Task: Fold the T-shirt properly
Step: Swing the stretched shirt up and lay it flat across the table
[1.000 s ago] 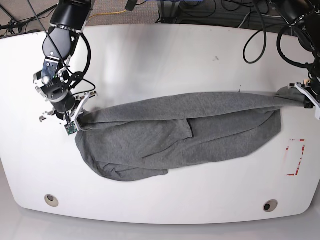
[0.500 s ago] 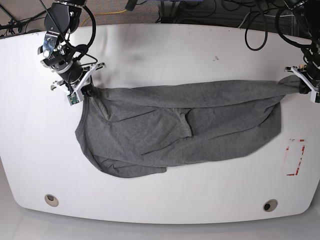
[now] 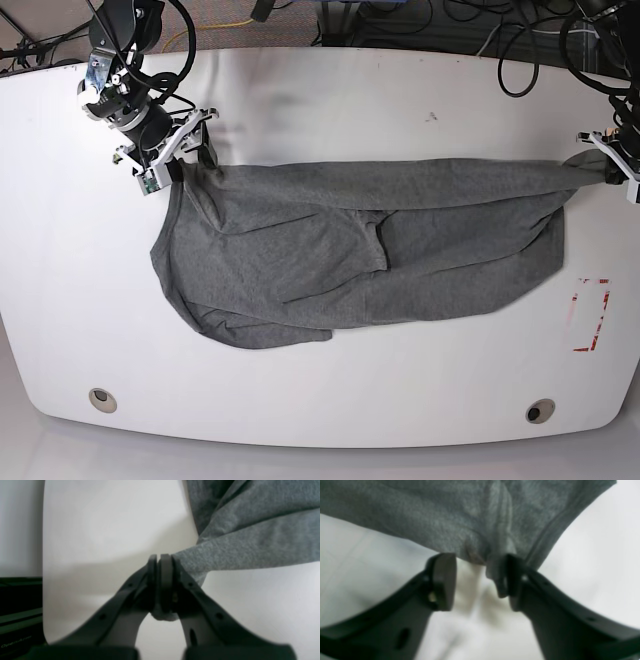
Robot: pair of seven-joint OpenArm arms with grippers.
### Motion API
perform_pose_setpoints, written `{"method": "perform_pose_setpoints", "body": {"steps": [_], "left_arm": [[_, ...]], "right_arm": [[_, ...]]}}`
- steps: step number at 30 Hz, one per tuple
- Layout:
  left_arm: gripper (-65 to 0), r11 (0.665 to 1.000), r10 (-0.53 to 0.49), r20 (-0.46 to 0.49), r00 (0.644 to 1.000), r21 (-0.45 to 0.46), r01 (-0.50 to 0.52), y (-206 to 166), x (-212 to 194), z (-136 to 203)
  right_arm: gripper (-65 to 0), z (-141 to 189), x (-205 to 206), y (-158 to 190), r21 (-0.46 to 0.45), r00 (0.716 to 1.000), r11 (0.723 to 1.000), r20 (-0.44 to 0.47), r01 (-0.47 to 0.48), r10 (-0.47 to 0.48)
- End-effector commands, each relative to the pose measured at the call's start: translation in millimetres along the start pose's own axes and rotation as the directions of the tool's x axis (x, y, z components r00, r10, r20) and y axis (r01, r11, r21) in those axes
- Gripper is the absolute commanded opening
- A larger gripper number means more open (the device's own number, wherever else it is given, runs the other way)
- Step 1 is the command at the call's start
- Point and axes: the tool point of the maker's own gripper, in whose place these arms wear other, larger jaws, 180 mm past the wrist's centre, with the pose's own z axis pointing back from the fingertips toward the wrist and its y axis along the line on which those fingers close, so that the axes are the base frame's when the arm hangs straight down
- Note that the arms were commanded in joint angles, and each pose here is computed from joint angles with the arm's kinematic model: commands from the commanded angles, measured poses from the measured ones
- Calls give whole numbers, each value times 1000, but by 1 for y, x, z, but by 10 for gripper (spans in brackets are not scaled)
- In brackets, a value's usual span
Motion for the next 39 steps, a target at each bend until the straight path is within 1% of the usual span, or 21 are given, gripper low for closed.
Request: {"method": "perform_pose_setpoints", "body": {"steps": [1, 4, 8, 11, 16, 17, 18, 20, 21, 22, 23, 26, 27, 31, 34, 39], "left_arm": [[-650, 1000, -24, 36, 999, 5, 24, 3, 14, 2], [-650, 999, -38, 35, 999, -16, 38, -5, 15, -1], [-650, 999, -40, 31, 999, -23, 40, -7, 14, -2], [-650, 999, -42, 33, 999, -23, 42, -7, 15, -2], [-650, 999, -42, 35, 999, -24, 43, -8, 16, -2], [-650, 999, -41, 41, 998, -22, 42, -7, 18, -2], [-650, 999, -41, 45, 998, -21, 42, -7, 20, -3], [-650, 999, -36, 43, 998, -19, 37, -6, 19, -3], [-650, 999, -36, 43, 998, -19, 37, -6, 19, -3], [-650, 999, -38, 47, 998, -20, 38, -6, 20, -3], [-650, 999, -40, 49, 998, -20, 41, -7, 21, -3], [-650, 999, -33, 82, 996, -15, 34, -6, 34, -4], [-650, 999, -29, 95, 995, -13, 31, -5, 39, -4], [-650, 999, -28, 113, 993, -18, 30, -7, 48, -6], [-650, 998, -45, 144, 989, -47, 53, -20, 64, -12], [-650, 994, -69, 245, 967, -69, 88, -39, 107, -11]], "right_arm": [[-238, 6, 16, -10, -25, 999, 1000, 44, -13, 15], [-231, 3, 26, -14, -34, 998, 999, 62, -24, 26], [-243, -9, 28, -20, -26, 998, 1000, 63, 7, -6], [-241, -20, 23, -27, -17, 998, 999, 45, 44, -43], [-250, -26, 24, -30, -13, 998, 998, 39, 56, -56], [-277, -26, 23, -31, -13, 998, 998, 27, 56, -55], [-338, -27, 19, -30, -12, 998, 998, 8, 57, -57], [-460, -27, 18, -30, -9, 998, 998, 1, 59, -59], [-541, -28, 19, -29, -7, 998, 998, 3, 61, -61], [-637, -28, 19, -28, -6, 998, 998, 3, 60, -60], [-650, -28, 19, -27, -2, 999, 999, -1, 54, -54], [-650, -25, 29, -19, 8, 1000, 1000, 16, 18, -18], [-650, -20, 35, -19, -4, 1000, 1000, 30, -4, 4], [-650, -4, 44, -16, -34, 997, 997, 26, -71, 72], [-650, 10, 58, -27, -86, 994, 992, 48, -96, 100], [-650, 22, 89, -51, -152, 980, 972, 59, -177, 188]]}}
